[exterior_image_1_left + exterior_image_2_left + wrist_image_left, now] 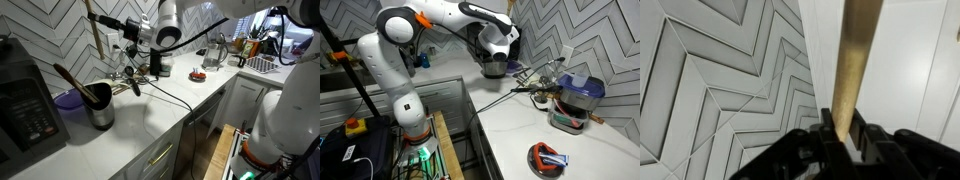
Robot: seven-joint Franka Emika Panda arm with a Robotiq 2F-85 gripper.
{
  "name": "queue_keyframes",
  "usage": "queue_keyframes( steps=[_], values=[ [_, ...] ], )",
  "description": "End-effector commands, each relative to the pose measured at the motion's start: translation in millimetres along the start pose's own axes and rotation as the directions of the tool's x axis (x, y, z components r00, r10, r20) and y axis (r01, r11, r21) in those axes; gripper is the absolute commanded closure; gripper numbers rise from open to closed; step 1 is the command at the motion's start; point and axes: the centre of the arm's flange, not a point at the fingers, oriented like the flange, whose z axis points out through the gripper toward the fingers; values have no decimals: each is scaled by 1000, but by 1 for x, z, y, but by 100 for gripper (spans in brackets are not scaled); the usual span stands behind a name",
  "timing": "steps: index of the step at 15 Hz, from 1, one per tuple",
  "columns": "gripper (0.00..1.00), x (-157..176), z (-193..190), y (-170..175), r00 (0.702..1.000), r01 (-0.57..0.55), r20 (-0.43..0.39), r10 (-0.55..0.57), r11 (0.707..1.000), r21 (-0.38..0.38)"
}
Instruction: Pick up the wooden spoon and place it in the utensil holding bucket
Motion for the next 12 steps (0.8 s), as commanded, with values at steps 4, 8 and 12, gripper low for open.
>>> queue_keyframes(
  steps=[4,8,12],
  values=[
    [79,-15,-3,13,999,-15,-36,15,1000,-5],
    [95,-22,-2,21,997,12,-81,-10,1000,16],
    [95,-47,-10,37,996,-46,-75,52,995,84]
  ],
)
